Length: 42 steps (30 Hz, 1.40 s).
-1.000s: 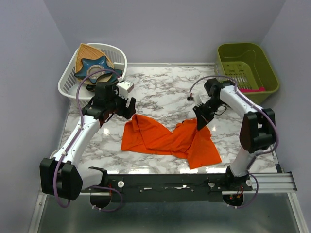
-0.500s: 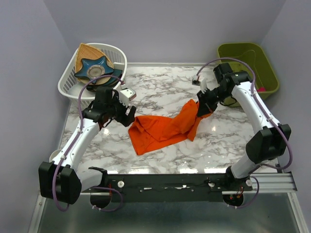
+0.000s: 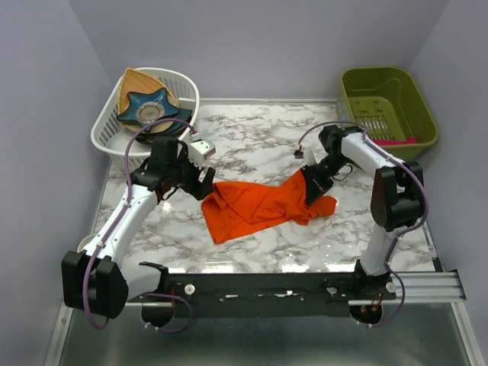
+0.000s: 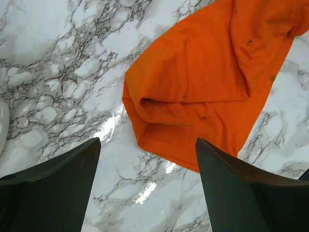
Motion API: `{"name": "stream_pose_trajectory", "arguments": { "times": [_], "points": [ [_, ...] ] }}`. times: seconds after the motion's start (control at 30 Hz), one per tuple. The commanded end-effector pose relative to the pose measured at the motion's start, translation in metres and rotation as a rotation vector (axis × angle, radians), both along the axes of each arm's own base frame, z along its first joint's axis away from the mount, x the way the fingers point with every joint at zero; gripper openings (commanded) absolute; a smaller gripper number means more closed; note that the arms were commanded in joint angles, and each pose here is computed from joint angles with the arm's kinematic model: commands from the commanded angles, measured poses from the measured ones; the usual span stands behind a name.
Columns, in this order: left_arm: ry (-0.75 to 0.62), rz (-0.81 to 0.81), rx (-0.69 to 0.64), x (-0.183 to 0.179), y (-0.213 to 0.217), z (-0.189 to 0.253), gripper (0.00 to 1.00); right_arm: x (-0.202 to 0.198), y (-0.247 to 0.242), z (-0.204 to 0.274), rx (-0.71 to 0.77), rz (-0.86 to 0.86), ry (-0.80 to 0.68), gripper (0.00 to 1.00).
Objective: Roll the t-shirts
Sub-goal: Flatten out the T-shirt at the center of the board.
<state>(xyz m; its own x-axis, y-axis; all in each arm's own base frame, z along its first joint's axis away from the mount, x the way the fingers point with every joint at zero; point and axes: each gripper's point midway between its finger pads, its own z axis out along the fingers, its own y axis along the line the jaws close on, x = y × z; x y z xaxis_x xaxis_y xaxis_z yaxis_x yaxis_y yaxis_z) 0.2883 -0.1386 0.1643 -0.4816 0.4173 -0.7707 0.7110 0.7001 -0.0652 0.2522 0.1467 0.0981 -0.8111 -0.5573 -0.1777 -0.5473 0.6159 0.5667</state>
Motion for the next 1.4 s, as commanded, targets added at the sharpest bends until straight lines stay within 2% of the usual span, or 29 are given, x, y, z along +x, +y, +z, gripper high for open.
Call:
{"name": "stream_pose_trajectory", "arguments": {
  "times": [0.0, 0.1, 0.27, 0.43, 0.63, 0.93, 1.1, 1.37],
  "points": [
    [0.021, -0.019, -0.006, -0.002, -0.004, 0.004, 0.88, 0.017, -0.001, -0.022, -0.018, -0.032, 0.034, 0.29],
    [0.02, -0.02, -0.006, 0.001, -0.005, 0.006, 0.89, 0.033, 0.0, -0.017, -0.02, -0.047, 0.004, 0.36],
    [0.016, -0.015, -0.013, 0.009, -0.007, 0.006, 0.88, 0.037, -0.009, -0.019, -0.075, -0.04, -0.02, 0.37],
    [0.016, -0.014, -0.018, 0.015, -0.009, 0.007, 0.89, 0.028, -0.008, -0.013, -0.055, -0.051, -0.022, 0.38],
    [0.016, -0.02, -0.031, 0.018, -0.013, 0.01, 0.89, 0.028, -0.012, -0.02, -0.09, -0.072, -0.025, 0.38],
    [0.012, -0.011, -0.037, 0.018, -0.013, 0.01, 0.89, 0.039, -0.021, 0.004, -0.138, -0.078, -0.129, 0.36],
    [0.015, -0.006, -0.044, 0.016, -0.013, 0.009, 0.88, 0.025, -0.024, -0.003, -0.153, -0.083, -0.093, 0.33],
    [0.006, -0.005, -0.045, 0.02, -0.014, 0.012, 0.89, 0.026, -0.021, -0.012, -0.154, -0.086, -0.065, 0.31]
  ]
}}
